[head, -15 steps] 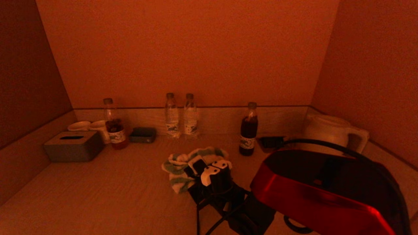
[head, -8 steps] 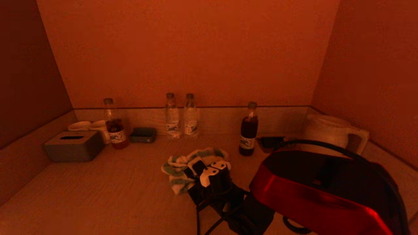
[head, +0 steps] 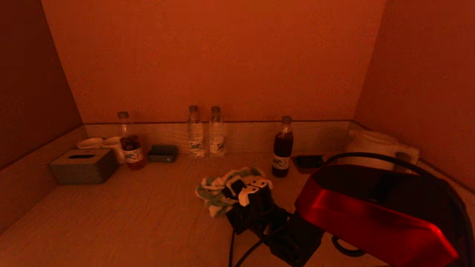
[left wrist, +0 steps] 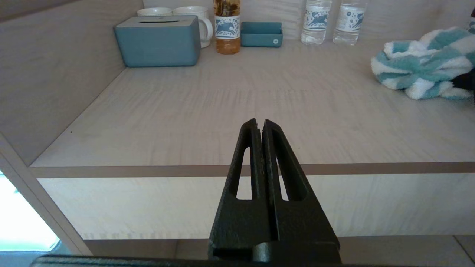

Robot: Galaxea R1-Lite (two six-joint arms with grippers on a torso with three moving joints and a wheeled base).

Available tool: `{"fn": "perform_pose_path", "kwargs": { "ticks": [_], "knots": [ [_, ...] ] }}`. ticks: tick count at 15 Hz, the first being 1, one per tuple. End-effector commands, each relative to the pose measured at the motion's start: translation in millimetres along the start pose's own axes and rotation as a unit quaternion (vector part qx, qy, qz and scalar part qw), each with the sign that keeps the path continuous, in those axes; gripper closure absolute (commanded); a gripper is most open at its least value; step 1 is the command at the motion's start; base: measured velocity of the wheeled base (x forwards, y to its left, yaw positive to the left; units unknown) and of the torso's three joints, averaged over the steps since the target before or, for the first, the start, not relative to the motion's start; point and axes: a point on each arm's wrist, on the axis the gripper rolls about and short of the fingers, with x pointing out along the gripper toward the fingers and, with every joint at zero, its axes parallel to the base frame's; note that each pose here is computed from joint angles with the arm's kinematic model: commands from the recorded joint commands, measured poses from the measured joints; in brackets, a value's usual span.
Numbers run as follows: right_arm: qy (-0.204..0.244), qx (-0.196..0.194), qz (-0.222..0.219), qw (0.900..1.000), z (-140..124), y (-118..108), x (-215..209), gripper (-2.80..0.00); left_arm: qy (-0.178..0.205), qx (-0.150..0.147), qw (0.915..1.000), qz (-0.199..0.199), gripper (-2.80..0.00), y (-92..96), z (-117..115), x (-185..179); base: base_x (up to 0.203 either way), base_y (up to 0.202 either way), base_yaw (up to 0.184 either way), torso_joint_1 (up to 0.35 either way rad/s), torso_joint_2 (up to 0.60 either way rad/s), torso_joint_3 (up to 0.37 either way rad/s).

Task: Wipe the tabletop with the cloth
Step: Sweep the stains on the table

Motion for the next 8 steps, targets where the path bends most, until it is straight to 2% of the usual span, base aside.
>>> {"fn": "perform_pose_path", "kwargs": {
  "ticks": [1,4,8],
  "knots": [
    [-0.003,0.002,-0.005,1.0,1,-3,-1,0.0,0.0,0.0,1.0,0.0,0.0,0.0,0,0,0.0,0.0,0.0,0.0,0.0,0.0],
    [0.005,0.01,-0.026,1.0,-2,-21,-6,0.0,0.0,0.0,1.0,0.0,0.0,0.0,0,0,0.0,0.0,0.0,0.0,0.0,0.0],
    [0.005,0.01,-0.026,1.0,-2,-21,-6,0.0,0.0,0.0,1.0,0.0,0.0,0.0,0,0,0.0,0.0,0.0,0.0,0.0,0.0]
  ]
}}
